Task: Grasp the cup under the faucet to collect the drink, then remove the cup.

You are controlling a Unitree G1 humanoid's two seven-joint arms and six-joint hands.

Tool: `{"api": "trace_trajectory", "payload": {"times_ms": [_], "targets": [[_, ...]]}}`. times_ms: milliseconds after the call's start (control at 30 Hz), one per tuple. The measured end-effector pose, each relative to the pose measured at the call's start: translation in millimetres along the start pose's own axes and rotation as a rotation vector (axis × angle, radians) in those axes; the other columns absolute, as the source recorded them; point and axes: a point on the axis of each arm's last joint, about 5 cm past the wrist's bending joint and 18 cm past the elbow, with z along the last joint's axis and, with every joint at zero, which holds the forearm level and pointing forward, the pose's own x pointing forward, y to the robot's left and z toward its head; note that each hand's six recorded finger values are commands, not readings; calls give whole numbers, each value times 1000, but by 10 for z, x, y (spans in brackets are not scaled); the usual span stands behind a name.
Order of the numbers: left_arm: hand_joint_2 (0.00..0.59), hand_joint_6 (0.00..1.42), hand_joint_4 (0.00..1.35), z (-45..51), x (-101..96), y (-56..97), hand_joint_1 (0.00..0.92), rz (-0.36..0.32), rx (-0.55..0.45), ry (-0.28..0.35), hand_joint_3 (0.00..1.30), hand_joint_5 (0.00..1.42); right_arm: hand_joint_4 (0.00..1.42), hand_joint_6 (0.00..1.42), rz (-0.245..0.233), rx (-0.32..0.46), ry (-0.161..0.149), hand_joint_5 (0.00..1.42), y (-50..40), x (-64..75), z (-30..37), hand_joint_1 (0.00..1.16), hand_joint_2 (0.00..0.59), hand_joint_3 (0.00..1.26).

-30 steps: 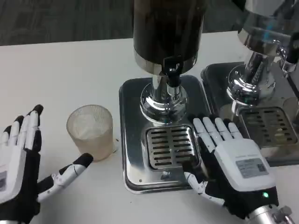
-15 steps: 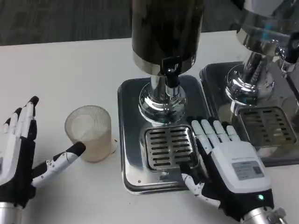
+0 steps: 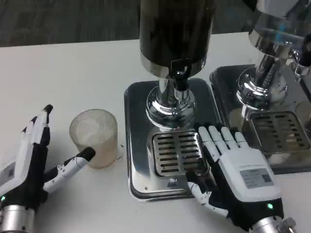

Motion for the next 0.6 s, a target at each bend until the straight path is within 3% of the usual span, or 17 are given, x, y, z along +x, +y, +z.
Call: {"api": "trace_trajectory", "payload": {"times_ms": [333, 600], "targets": [[0, 0, 0, 34, 89, -128, 61, -96, -3, -26, 0, 0, 0, 0, -4, -5, 17, 0, 5, 2, 22, 320, 457, 0], [0, 0, 0, 14, 95, -158, 99, -119, 1, -13, 0, 0, 0, 0, -6, -1, 21, 0, 7, 3, 30, 320, 457, 0]]}}
